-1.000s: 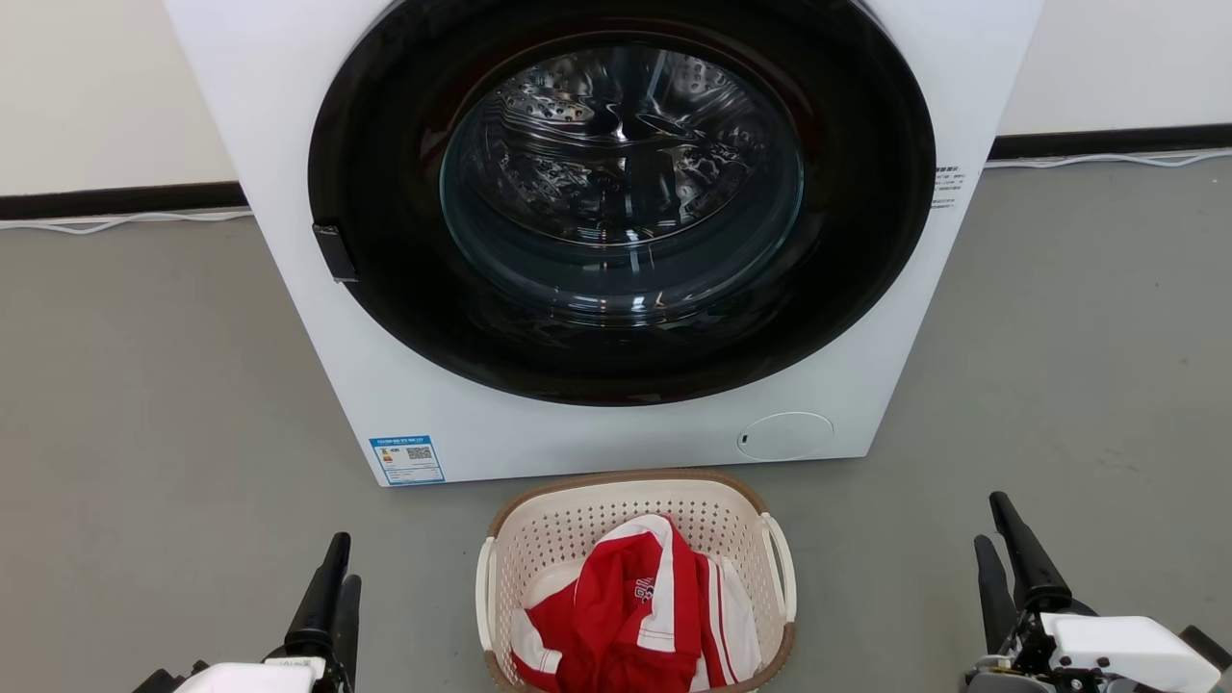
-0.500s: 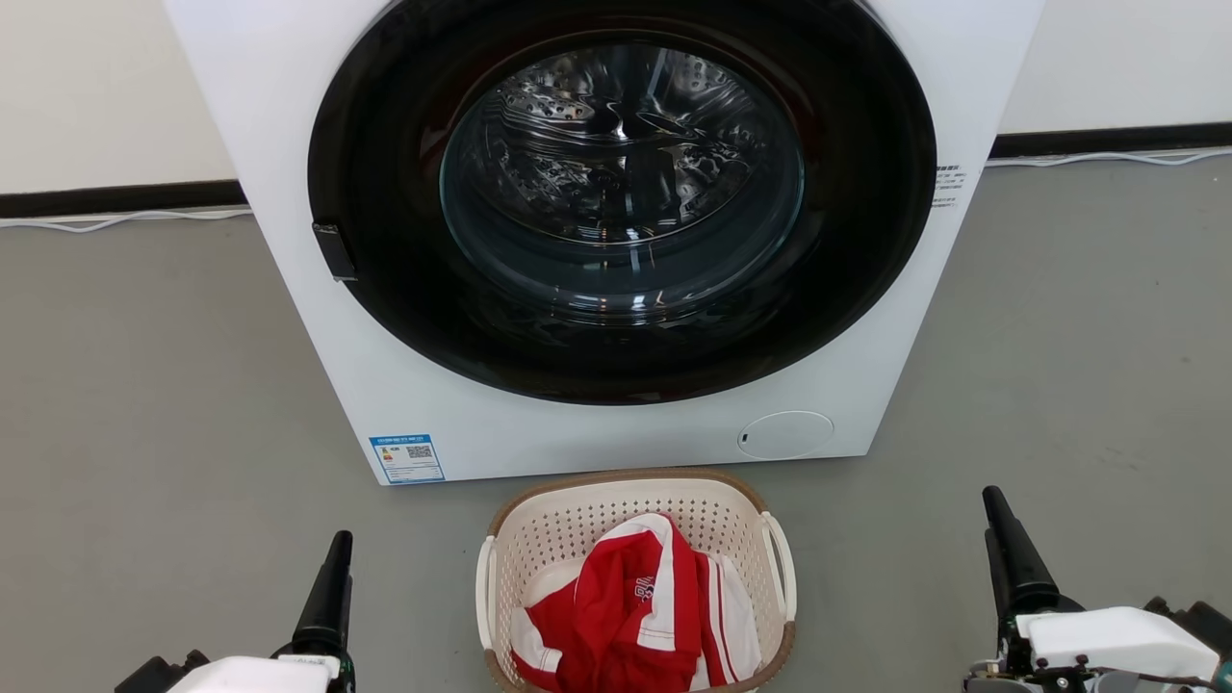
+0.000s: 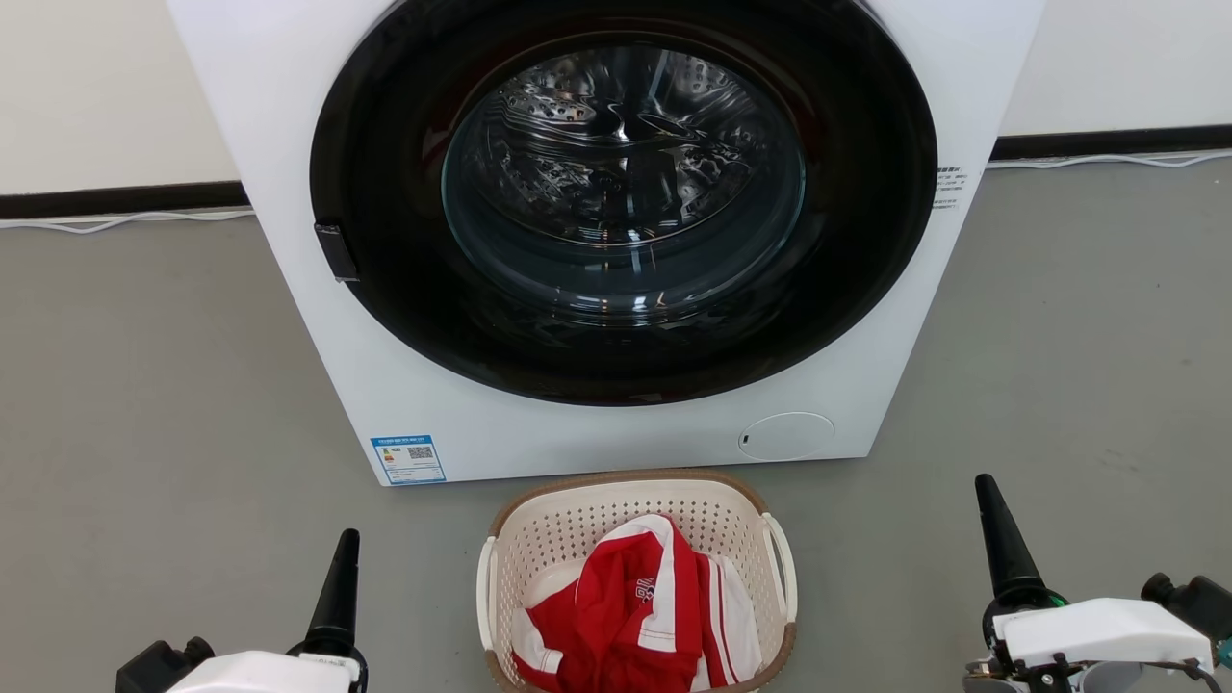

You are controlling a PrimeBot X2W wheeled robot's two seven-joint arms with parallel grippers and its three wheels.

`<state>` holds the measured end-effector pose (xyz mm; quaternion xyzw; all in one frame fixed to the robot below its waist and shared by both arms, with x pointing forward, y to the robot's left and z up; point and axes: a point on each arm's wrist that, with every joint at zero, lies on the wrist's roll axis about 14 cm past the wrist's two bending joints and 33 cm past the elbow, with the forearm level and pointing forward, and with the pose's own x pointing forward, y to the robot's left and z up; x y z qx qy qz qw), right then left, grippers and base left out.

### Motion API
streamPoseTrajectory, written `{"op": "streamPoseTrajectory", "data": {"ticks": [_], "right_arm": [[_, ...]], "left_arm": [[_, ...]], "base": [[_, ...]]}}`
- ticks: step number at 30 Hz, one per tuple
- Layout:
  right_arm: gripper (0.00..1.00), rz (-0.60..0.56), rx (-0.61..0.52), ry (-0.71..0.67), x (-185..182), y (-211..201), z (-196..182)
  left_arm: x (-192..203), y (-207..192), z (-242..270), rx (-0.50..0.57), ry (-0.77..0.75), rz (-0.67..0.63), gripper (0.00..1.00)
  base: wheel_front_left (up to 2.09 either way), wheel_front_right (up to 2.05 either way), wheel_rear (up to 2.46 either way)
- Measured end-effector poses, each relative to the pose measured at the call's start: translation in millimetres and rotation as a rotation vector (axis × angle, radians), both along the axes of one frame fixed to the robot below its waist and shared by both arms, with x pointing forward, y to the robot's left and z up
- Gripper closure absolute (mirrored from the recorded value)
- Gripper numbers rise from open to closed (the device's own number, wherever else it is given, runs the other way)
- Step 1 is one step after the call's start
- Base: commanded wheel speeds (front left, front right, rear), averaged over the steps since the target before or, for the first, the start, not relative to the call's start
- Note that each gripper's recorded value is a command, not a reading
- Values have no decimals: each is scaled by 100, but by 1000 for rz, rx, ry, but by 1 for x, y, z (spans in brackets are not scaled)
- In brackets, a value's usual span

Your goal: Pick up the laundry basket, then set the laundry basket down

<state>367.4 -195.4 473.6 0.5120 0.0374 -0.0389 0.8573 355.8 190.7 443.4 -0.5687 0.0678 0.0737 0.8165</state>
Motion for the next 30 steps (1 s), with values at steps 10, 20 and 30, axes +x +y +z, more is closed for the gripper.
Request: {"op": "streamPoseTrajectory", "data": {"ticks": [10,20,30], "right_arm": [[0,41,-201,-11,1,4,3],[0,73,-370,-27,1,7,6],[0,99,-496,-44,1,10,8]], "left_arm": [[0,2,3,135,-8,-15,0],[0,1,5,307,-15,-51,0],[2,0,8,470,-28,-84,0]], "base": [[0,0,0],[0,0,0],[0,0,0]]}}
